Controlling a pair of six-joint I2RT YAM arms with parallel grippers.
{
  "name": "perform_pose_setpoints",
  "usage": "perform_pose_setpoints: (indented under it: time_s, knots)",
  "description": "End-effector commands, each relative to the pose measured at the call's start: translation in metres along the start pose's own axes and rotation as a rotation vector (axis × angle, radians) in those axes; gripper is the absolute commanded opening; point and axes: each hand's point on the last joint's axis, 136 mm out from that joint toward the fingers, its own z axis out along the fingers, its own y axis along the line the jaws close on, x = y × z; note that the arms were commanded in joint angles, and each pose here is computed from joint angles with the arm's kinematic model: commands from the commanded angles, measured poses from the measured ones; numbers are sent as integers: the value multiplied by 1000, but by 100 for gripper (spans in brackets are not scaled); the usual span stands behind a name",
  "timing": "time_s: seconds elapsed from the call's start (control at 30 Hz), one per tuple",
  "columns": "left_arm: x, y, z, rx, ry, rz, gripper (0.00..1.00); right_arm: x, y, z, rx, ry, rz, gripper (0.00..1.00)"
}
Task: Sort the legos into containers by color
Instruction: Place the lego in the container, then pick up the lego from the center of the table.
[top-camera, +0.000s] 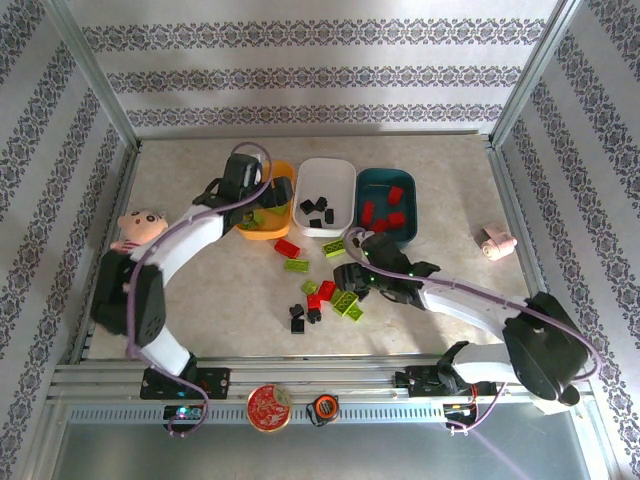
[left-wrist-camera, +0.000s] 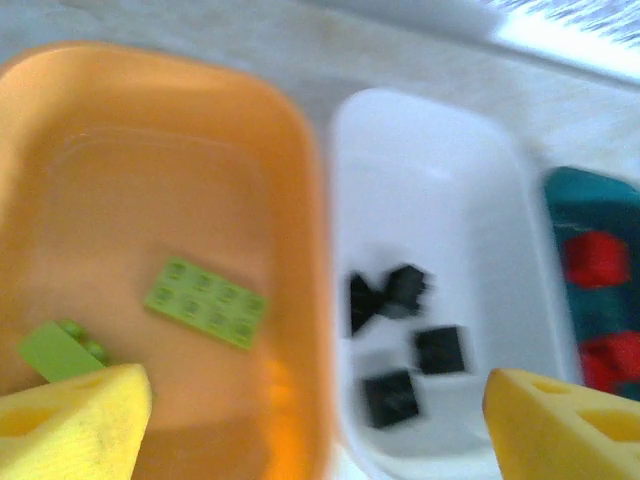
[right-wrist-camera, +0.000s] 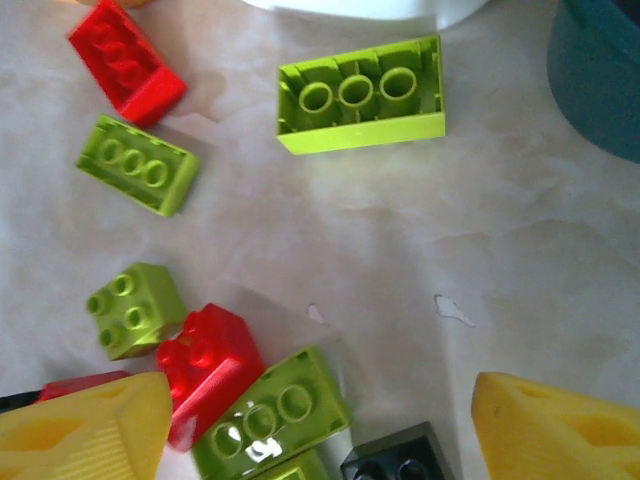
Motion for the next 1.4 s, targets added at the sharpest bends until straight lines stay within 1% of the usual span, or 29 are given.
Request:
perform_pose_setpoints:
  time_s: [0.0,0.03,0.1,0.2,0.4,0.53,0.67,0.83,0.9,1.0,1.13,1.27,1.37]
  knots:
    - [10,-32,-37,158,-57,-44,100,-35,4,8,57,-95,-29,83]
    - [19,-35,-47,185,-60,-57,100,-38,4,13,77,-92,-42,86]
    - [39,-35,-63,213,-57,-69,100,-41,3,26,117,-77,-61,98]
    - [68,-28,-81,224,-51,-90,100,-45,3,44,167,-64,-86,98]
    - [101,-4,-106,200,-52,-122,100,-48,-10,70,279,-23,-96,95]
    - [110,8,-115,183,-67,-133,100,-49,-17,82,332,-5,-108,93]
    - [117,12,-118,179,-65,-139,100,-51,-19,93,347,12,-116,89]
    - [126,16,-116,180,-48,-151,100,-51,-21,107,340,36,-118,79]
    - [128,17,-116,182,-44,-154,100,-50,-19,110,325,42,-128,74]
    - [131,18,-117,182,-41,-156,100,-49,-10,104,285,35,-142,67]
    - [135,23,-119,166,-41,-157,100,-41,8,83,200,3,-155,58]
    - [143,29,-120,150,-26,-154,100,-44,36,44,97,-64,-184,56]
    - [151,36,-123,126,-12,-149,100,-56,66,15,-29,-110,-208,55]
